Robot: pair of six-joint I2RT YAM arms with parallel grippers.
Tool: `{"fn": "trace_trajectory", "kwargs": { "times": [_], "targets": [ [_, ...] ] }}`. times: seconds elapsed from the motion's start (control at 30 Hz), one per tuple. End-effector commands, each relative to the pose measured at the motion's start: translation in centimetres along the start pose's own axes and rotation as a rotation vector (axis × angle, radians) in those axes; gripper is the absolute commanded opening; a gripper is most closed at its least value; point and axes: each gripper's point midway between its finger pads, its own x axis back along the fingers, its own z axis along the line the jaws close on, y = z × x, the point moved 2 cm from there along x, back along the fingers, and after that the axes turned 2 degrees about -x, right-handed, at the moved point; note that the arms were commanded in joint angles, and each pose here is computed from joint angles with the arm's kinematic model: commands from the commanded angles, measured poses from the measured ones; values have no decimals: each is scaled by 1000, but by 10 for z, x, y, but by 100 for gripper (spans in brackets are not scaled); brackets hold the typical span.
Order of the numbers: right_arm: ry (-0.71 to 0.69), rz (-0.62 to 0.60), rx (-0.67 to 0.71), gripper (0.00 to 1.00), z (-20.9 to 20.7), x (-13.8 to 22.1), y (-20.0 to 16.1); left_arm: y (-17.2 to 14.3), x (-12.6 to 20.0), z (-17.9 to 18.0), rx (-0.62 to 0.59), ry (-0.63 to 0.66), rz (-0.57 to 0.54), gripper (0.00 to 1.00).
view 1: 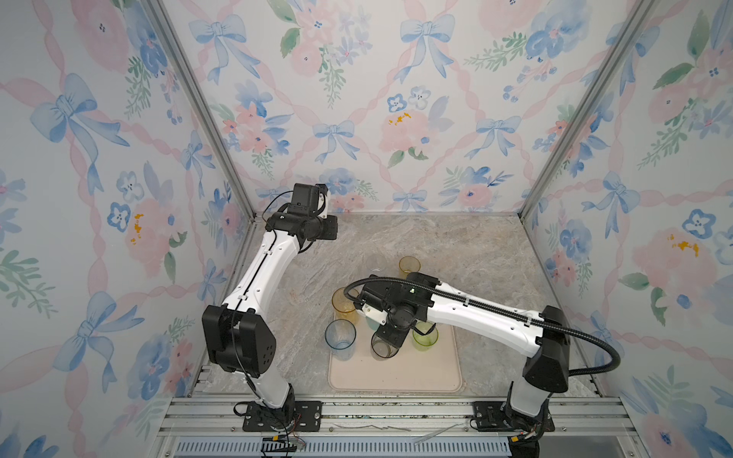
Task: Place the glasses into the tray
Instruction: Place the glass on the tray.
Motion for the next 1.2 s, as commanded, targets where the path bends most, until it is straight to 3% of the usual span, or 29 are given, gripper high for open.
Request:
{"fn": "trace_trajectory", "kwargs": {
  "times": [0.0, 0.5, 0.83, 1.17],
  "targets": [
    [-1, -9, 46, 2, 7, -9, 11, 14, 18, -6, -35, -26, -53, 31],
    [-27, 56, 47, 4, 6, -51, 13, 16, 30, -2, -53, -33, -75, 34],
    [-33, 37, 29, 4, 4, -47, 12, 15, 31, 1, -51, -31, -75, 34],
    [-50, -41, 28, 4, -1, -20, 17, 16, 32, 1, -45, -25, -78, 34]
  ]
}}
